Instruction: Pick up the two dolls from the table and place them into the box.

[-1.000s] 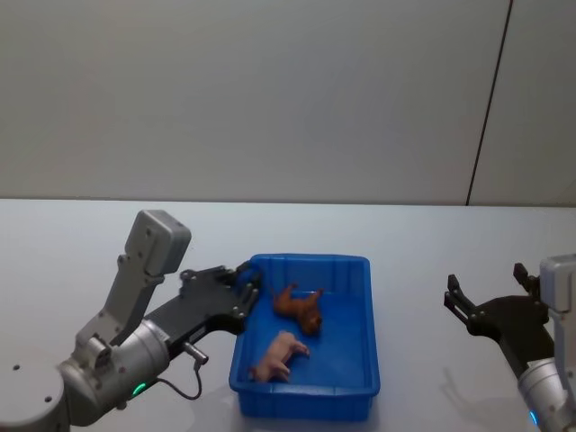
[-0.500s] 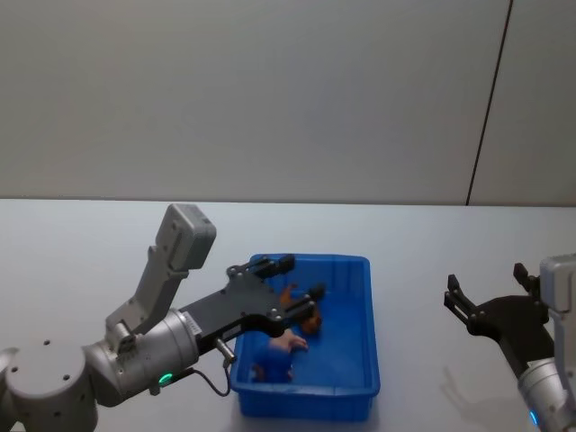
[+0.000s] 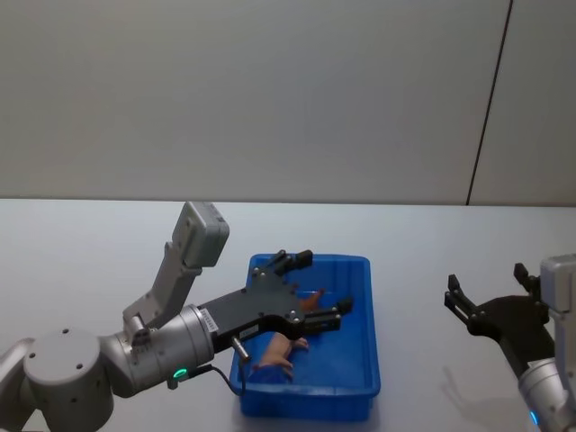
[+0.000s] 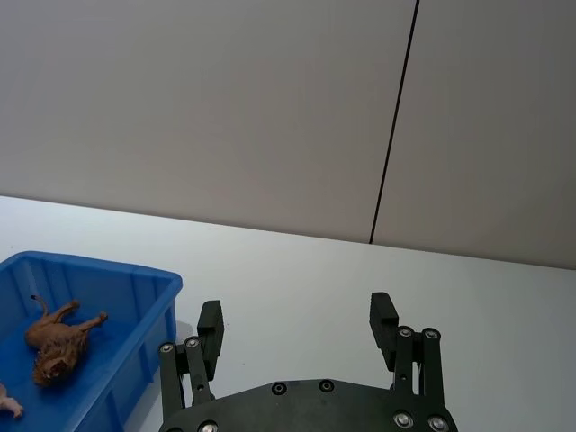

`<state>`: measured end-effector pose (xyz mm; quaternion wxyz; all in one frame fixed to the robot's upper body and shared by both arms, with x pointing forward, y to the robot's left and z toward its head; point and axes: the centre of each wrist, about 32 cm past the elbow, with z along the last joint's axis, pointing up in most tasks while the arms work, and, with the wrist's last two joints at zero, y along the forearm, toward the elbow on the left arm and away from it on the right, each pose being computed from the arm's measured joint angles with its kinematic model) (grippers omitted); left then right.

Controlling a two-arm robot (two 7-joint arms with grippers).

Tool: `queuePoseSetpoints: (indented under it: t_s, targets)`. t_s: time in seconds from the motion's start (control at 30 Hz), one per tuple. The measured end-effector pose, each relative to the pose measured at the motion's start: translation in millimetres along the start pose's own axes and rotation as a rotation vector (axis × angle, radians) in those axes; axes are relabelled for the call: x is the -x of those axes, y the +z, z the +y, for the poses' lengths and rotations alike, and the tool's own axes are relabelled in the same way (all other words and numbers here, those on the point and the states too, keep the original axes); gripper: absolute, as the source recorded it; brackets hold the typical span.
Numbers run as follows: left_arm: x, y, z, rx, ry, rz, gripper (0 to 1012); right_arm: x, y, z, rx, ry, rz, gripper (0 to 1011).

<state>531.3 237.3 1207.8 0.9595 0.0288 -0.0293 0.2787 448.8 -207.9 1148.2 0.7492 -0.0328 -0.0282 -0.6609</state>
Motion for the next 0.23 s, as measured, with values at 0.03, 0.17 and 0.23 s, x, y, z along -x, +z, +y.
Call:
queuePoseSetpoints:
  t_s: [0.03, 0.17, 0.23]
  targets:
    - [-0.2, -0.1, -0.4, 0.001, -0.003, 0.0, 1001, 0.0, 0.0, 0.0, 0.0, 0.0, 0.0, 1001]
    - [-1.3, -0.3, -2.2, 0.005, -0.017, 0.002, 1001, 0.0, 0.0, 0.0, 0.0, 0.0, 0.0, 1001]
    - [-1.5, -0.4, -2.6, 0.006, -0.02, 0.002, 1001, 0.0, 0.0, 0.0, 0.0, 0.0, 0.0, 1001]
